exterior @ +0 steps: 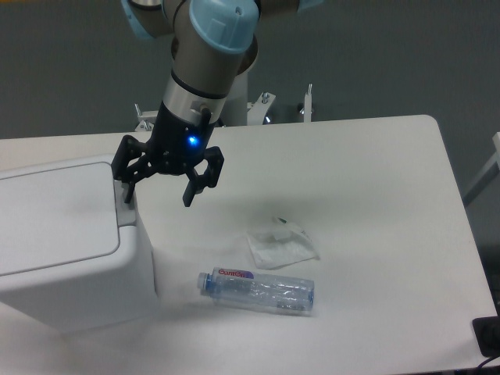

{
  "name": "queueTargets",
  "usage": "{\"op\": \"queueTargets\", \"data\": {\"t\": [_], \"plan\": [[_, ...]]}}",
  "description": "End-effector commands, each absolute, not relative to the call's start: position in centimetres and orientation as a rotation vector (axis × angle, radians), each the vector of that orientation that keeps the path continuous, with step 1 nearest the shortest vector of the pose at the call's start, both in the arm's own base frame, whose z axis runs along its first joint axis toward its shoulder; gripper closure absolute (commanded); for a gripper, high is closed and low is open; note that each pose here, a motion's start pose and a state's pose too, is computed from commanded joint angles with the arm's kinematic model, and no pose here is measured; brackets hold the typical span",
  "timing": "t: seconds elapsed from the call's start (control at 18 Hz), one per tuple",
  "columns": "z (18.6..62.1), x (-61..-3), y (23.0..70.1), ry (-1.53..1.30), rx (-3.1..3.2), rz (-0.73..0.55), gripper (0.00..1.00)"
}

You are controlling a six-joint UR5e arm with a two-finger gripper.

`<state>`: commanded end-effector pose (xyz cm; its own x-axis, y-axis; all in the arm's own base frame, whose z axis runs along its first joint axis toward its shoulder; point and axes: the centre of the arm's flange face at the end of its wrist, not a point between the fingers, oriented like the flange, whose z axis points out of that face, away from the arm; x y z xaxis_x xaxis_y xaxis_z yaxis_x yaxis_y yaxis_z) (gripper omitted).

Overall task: Open the trash can
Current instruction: 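Push the gripper finger against the lid edge to flip the lid open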

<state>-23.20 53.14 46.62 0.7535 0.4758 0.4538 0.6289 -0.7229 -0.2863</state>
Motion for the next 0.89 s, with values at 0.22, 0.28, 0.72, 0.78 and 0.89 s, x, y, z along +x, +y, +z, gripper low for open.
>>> {"op": "queueTargets", "data": {"t": [0.22, 0.28, 0.72, 0.78, 0.89], "plan": [[46.37, -23.15, 53.22, -0.831, -2.52, -0.485, 0.0], [46.38, -23.11, 53.17, -0.831, -2.52, -0.485, 0.0], [45.91, -23.0, 53.03, -0.835, -2.527, -0.489, 0.0], [45.93, -23.01, 53.04, -0.836, -2.526, -0.488, 0.0], [46.01, -23.01, 53.06, -0.834, -2.524, -0.489, 0.0]]}}
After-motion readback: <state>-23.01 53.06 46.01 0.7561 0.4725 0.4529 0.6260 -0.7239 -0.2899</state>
